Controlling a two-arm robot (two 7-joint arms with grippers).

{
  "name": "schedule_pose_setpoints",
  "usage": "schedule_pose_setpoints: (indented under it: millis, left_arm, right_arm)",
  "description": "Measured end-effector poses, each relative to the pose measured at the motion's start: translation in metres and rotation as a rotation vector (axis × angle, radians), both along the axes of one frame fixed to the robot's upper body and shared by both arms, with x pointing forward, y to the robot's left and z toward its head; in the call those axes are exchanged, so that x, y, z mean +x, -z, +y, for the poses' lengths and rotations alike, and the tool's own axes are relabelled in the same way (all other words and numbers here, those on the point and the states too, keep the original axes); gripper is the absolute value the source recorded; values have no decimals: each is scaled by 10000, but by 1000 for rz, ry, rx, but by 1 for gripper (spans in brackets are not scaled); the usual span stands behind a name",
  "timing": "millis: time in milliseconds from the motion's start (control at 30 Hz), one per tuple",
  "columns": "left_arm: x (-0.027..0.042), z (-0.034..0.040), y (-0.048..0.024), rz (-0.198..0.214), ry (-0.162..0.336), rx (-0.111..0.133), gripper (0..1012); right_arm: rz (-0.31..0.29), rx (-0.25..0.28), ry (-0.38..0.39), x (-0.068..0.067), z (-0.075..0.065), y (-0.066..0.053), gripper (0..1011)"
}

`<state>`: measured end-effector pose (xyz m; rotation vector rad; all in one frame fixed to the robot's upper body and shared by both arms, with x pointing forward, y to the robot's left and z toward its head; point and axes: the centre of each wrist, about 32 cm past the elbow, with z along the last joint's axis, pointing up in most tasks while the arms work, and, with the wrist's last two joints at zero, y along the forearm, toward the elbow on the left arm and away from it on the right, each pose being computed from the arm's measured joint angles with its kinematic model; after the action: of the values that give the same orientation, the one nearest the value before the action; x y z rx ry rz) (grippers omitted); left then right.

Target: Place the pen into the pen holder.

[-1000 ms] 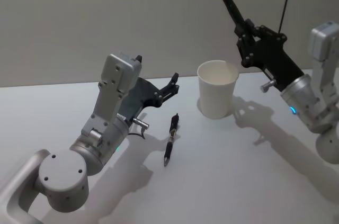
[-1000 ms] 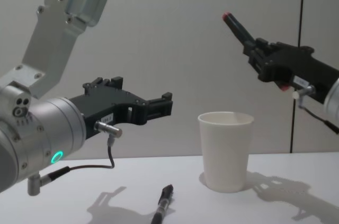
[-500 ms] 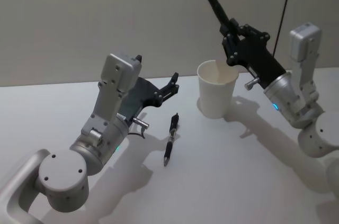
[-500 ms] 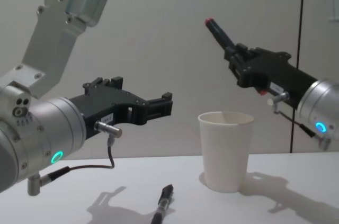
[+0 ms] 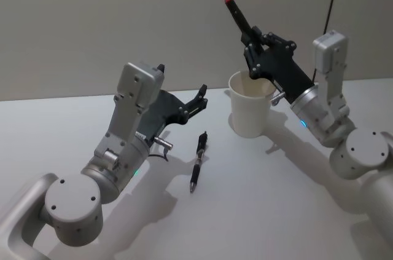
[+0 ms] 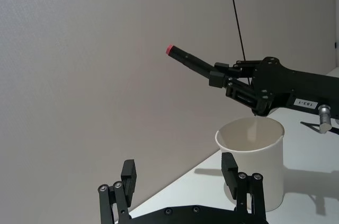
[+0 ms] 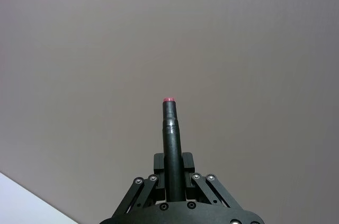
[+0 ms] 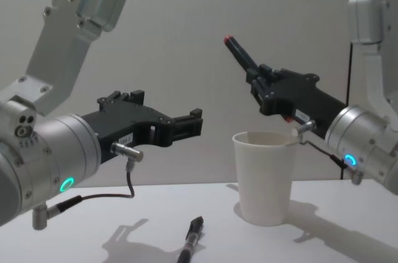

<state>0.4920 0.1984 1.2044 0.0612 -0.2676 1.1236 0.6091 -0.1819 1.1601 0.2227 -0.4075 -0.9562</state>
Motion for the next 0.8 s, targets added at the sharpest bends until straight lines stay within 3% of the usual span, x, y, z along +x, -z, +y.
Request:
schedule_pose_setpoints:
  millis: [667,800]
  left_arm:
    - [0,0,0,0,0,0,1001]
    - [0,0,0,0,0,0,1001]
  right_arm:
    - [22,-24,-11,47,78,124,178]
    - [23,-25,-12,50,83,129,243]
